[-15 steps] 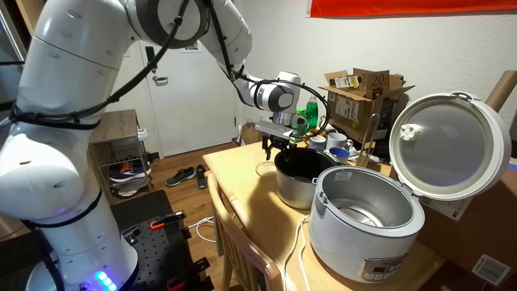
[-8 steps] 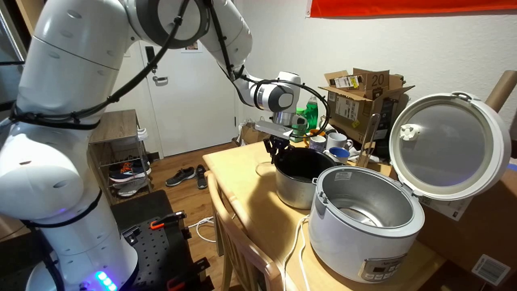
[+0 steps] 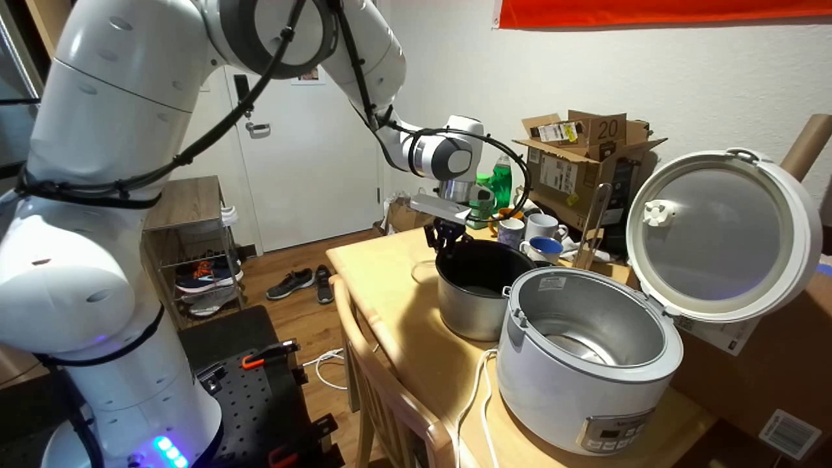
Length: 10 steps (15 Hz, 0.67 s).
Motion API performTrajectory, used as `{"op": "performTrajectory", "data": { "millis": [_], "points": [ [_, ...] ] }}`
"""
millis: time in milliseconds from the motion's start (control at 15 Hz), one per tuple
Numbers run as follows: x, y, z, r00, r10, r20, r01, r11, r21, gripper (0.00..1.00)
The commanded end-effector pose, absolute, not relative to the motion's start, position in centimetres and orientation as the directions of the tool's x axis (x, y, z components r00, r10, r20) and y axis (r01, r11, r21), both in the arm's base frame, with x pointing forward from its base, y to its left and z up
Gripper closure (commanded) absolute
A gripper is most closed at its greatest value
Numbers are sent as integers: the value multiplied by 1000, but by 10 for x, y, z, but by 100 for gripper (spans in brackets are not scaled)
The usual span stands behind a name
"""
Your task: Pick up the transparent bowl, pour its contents in the pot, pick up the pot and put it in the rice cooker
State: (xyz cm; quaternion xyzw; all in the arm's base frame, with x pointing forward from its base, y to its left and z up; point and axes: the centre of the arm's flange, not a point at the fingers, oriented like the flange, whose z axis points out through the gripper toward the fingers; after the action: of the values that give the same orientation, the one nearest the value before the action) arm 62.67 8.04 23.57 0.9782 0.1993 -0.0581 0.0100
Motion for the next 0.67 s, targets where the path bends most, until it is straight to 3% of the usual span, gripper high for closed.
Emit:
{"op": "performTrajectory", "data": {
  "millis": [0,600],
  "points": [
    [621,80,250,914,388,-119,392,-920,10,98],
    [620,84,270,909,404,-99,409,-912,32,98]
  ]
}}
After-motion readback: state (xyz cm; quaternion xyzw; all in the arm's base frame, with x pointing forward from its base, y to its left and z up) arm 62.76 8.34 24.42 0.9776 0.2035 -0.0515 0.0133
